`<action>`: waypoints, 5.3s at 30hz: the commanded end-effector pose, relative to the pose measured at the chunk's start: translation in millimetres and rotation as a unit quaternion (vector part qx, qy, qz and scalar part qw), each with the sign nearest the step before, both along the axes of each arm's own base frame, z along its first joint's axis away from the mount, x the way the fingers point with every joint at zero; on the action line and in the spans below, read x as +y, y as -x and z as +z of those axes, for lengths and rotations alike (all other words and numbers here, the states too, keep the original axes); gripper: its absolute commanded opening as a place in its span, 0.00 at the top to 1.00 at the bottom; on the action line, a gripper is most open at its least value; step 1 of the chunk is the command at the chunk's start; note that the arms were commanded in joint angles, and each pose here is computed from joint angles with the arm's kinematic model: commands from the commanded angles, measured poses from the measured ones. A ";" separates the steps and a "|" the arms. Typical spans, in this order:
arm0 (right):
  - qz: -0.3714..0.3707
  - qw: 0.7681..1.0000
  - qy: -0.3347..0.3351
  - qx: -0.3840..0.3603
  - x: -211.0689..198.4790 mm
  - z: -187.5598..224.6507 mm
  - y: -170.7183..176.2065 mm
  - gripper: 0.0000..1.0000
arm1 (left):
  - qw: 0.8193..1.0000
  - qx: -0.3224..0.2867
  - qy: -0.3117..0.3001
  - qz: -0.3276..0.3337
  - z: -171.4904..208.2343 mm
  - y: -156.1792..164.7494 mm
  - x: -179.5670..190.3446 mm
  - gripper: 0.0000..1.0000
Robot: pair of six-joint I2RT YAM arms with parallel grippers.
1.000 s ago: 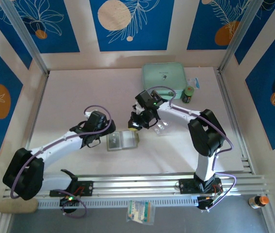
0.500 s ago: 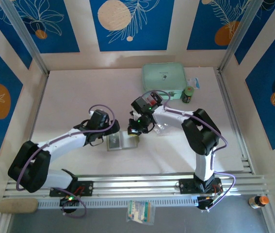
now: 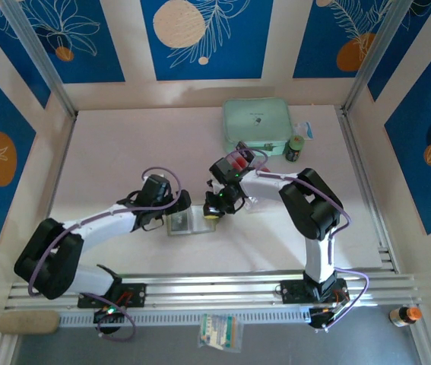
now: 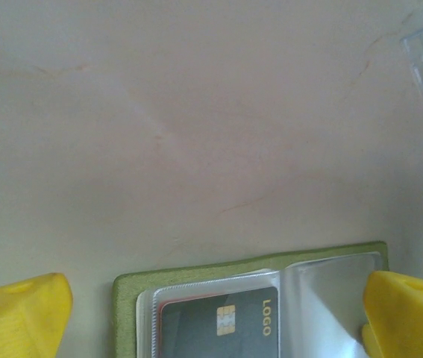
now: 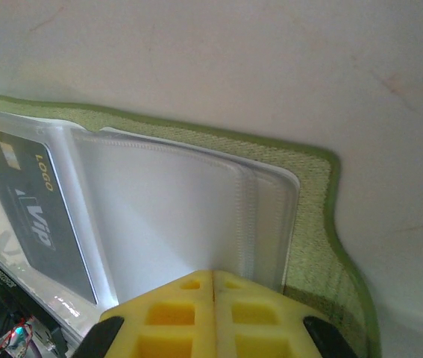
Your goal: Put the credit cards into the card holder
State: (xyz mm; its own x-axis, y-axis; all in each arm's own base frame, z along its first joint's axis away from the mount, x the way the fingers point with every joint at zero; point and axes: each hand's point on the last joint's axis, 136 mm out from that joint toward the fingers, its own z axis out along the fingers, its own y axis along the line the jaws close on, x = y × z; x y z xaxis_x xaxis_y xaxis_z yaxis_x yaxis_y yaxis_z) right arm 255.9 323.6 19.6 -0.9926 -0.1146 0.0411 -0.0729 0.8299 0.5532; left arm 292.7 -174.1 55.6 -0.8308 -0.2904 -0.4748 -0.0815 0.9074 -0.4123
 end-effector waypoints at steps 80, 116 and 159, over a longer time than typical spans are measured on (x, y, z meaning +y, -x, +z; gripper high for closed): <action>-0.034 0.997 0.062 -0.034 -52.3 13.9 -1.9 0.81 | 0.974 -0.059 0.204 -0.074 68.6 1.8 -87.8 0.00; -0.116 0.992 0.026 -0.040 -107.5 56.7 13.4 0.82 | 0.988 0.018 0.107 -0.106 -20.9 43.5 -127.1 0.00; -0.012 0.997 0.058 -0.051 6.2 39.6 22.8 0.95 | 0.998 0.036 0.020 -0.039 48.6 -4.9 2.2 0.00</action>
State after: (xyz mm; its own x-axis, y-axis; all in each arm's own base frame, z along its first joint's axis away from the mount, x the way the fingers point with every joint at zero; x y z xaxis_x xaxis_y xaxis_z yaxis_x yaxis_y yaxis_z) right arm 235.1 342.5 70.1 -0.9921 -0.1071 -0.0655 -0.1254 0.8729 0.4716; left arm 306.4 -173.3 117.4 -0.8571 -0.2884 -0.4269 -0.0618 0.8801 -0.4707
